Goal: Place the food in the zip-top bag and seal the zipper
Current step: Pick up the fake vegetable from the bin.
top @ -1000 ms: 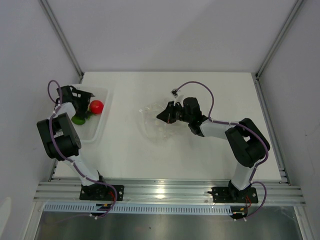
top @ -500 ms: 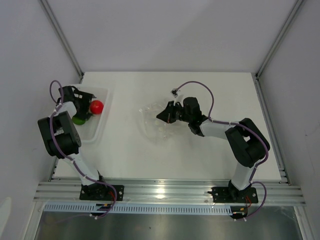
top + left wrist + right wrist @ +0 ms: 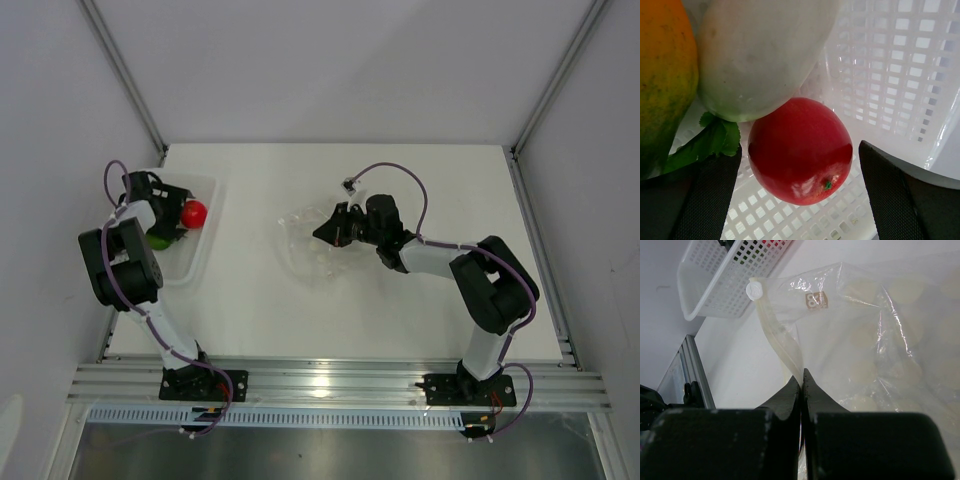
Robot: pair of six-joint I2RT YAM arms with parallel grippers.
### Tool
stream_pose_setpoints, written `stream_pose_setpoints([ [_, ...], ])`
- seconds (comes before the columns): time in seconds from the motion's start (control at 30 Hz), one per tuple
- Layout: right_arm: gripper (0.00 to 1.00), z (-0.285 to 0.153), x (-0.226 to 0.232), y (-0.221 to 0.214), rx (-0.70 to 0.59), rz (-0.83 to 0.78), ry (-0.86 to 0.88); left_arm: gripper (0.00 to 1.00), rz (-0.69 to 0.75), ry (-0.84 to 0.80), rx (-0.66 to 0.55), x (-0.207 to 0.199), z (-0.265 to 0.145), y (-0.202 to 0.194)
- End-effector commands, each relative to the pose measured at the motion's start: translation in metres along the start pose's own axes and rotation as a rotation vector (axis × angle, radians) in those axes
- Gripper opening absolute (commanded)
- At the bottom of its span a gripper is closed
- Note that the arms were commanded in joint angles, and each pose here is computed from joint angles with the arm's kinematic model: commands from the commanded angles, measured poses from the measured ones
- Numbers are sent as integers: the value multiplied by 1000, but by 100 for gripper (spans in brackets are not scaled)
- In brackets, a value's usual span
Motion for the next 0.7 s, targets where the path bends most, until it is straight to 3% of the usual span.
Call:
stream_pose_setpoints([
  [0.0,0,4,9,17,-41,-32,35,100,5,-2,-18,-8,3,5],
  [0.4,0,5,9,17,-40,-33,38,96,19,-22,-20,-12,0,4],
  [0.67,0,4,9,17,-40,-34,36,85,10,-63,-23,-15,0,1],
])
Point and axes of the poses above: each gripper's point midway between its finger pads, its own z axis out along the fingers, its own x axis along the line the jaws close on, y = z × x, the point moved 1 cm from there along -z, back along the fingers, and after that the axes turned 6 degrees about z, right-handed, at the moved point
